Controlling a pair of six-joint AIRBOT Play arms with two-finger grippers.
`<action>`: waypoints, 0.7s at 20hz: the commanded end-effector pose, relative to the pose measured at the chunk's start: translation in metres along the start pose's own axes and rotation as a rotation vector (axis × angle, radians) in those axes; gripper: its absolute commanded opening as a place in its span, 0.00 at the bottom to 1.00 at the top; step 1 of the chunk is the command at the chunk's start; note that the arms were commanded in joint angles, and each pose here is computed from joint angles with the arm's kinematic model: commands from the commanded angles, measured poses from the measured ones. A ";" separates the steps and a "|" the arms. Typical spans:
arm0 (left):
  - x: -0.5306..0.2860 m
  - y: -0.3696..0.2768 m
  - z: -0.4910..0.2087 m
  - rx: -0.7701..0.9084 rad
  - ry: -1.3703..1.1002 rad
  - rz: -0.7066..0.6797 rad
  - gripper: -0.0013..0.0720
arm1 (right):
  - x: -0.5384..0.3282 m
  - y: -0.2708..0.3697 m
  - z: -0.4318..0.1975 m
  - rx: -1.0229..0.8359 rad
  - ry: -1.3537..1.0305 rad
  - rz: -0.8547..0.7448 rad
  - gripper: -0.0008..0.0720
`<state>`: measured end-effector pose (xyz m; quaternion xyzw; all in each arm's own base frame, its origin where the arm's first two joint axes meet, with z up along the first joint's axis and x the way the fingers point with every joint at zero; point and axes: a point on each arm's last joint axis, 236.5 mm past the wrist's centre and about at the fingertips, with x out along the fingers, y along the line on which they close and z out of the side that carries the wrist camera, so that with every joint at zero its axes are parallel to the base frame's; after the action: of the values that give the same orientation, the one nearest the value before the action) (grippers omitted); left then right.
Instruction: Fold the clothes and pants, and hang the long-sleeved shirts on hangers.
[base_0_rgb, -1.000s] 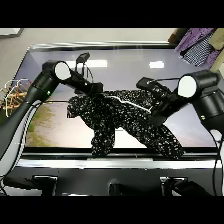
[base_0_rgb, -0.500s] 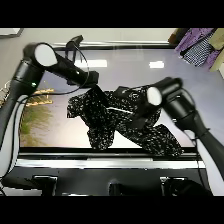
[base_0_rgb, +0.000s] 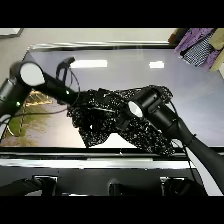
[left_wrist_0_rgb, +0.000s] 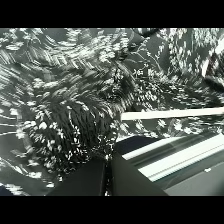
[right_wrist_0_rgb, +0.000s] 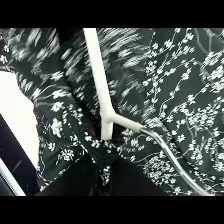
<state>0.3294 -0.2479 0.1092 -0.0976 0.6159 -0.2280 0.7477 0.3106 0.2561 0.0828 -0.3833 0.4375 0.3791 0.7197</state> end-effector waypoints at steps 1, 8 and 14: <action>0.024 -0.003 -0.007 -0.010 -0.029 -0.090 0.11 | -0.017 0.007 0.008 -0.060 -0.058 0.009 0.06; -0.031 0.029 0.022 0.012 -0.147 -0.066 0.79 | -0.019 0.003 0.005 -0.134 -0.089 0.066 0.06; -0.055 0.079 -0.006 0.247 -0.054 0.002 0.77 | -0.023 0.006 0.009 -0.357 -0.185 0.140 0.06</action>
<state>0.3512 -0.1721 0.1307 -0.0769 0.5470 -0.2621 0.7913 0.3043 0.2560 0.1020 -0.4133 0.3642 0.4880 0.6771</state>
